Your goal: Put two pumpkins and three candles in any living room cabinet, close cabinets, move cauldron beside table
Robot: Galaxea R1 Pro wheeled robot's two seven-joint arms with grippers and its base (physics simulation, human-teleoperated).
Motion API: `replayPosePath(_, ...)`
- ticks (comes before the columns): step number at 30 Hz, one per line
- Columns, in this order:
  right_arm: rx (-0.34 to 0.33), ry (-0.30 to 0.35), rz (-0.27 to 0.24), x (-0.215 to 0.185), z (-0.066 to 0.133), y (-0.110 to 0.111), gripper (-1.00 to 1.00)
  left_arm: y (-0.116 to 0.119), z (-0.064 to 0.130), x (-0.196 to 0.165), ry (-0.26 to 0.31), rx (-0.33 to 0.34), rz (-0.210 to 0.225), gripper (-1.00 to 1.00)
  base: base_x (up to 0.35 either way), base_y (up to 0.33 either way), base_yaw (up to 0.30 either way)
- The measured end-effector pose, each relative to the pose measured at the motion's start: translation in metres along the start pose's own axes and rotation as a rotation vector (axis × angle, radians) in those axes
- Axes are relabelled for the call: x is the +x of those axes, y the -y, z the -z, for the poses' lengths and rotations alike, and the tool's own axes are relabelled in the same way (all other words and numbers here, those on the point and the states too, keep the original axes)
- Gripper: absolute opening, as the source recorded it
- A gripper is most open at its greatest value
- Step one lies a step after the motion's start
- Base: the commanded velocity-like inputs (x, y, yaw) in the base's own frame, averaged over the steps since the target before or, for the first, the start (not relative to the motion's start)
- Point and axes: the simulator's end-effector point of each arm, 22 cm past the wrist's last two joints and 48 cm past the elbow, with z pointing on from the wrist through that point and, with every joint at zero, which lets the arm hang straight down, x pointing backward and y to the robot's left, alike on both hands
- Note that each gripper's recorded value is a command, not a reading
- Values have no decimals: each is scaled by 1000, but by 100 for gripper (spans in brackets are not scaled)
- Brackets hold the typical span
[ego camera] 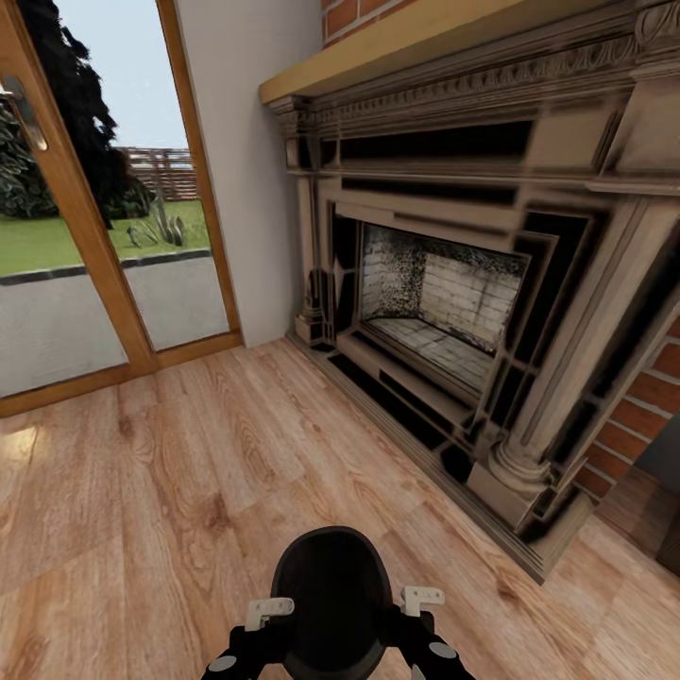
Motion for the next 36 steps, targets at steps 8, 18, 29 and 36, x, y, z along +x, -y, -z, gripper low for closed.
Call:
replayPosePath(8, -2, 25, 5, -12, 5, -2, -100, 2, 5, -12, 24, 2, -3, -100, 0, 0, 0)
replayPosePath(18, -3, 54, 11, -26, 11, -5, -100, 3, 11, -26, 54, 3, -6, -100, 0, 0, 196)
replayPosePath(29, -3, 58, 12, -28, 12, -5, -100, 3, 11, -27, 57, 3, -5, -100, 0, 0, 149)
replayPosePath(36, -4, 58, 12, -28, 12, -5, -100, 3, 11, -27, 58, 4, -5, -100, 0, 0, 4)
